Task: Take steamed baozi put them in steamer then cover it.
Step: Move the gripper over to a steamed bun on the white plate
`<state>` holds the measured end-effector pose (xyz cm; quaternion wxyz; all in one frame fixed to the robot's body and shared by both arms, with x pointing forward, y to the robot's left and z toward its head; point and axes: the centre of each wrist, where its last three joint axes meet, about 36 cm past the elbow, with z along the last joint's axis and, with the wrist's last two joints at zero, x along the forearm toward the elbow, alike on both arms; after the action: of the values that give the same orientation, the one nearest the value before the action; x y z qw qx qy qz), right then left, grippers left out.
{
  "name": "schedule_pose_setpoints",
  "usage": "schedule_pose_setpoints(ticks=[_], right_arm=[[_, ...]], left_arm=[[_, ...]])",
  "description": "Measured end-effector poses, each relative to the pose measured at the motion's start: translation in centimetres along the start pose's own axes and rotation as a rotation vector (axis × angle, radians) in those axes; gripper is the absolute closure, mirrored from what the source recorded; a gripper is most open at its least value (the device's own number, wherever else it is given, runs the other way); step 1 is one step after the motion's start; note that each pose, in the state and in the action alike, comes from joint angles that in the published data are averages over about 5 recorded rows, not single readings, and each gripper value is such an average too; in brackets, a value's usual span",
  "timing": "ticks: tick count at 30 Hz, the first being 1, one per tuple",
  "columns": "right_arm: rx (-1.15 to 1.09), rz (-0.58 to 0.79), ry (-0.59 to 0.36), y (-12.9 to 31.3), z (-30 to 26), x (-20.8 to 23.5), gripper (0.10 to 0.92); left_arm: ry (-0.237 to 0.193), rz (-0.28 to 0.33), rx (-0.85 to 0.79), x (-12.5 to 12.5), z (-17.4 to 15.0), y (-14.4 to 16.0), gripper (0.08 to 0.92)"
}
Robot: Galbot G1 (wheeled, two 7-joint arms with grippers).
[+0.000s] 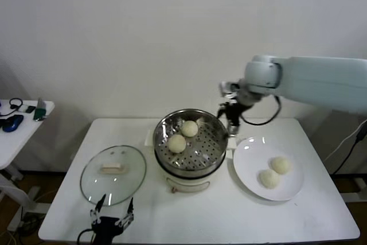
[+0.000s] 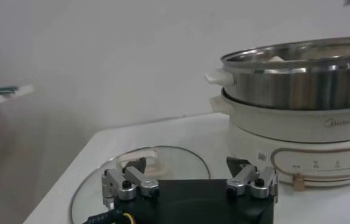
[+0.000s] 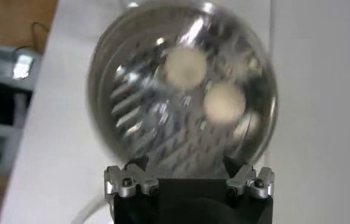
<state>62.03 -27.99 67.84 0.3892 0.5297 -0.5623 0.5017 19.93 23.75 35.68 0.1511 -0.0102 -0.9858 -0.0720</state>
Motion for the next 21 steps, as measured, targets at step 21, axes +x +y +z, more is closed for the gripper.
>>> schedule_pose_setpoints(ticks=[21], right_arm=[[-0.047,-0.079,0.133,7.8,13.3,-12.1,0.2]], left_arm=[[0.03,-0.014,0.005,0.2,0.7,-0.2,0.177]])
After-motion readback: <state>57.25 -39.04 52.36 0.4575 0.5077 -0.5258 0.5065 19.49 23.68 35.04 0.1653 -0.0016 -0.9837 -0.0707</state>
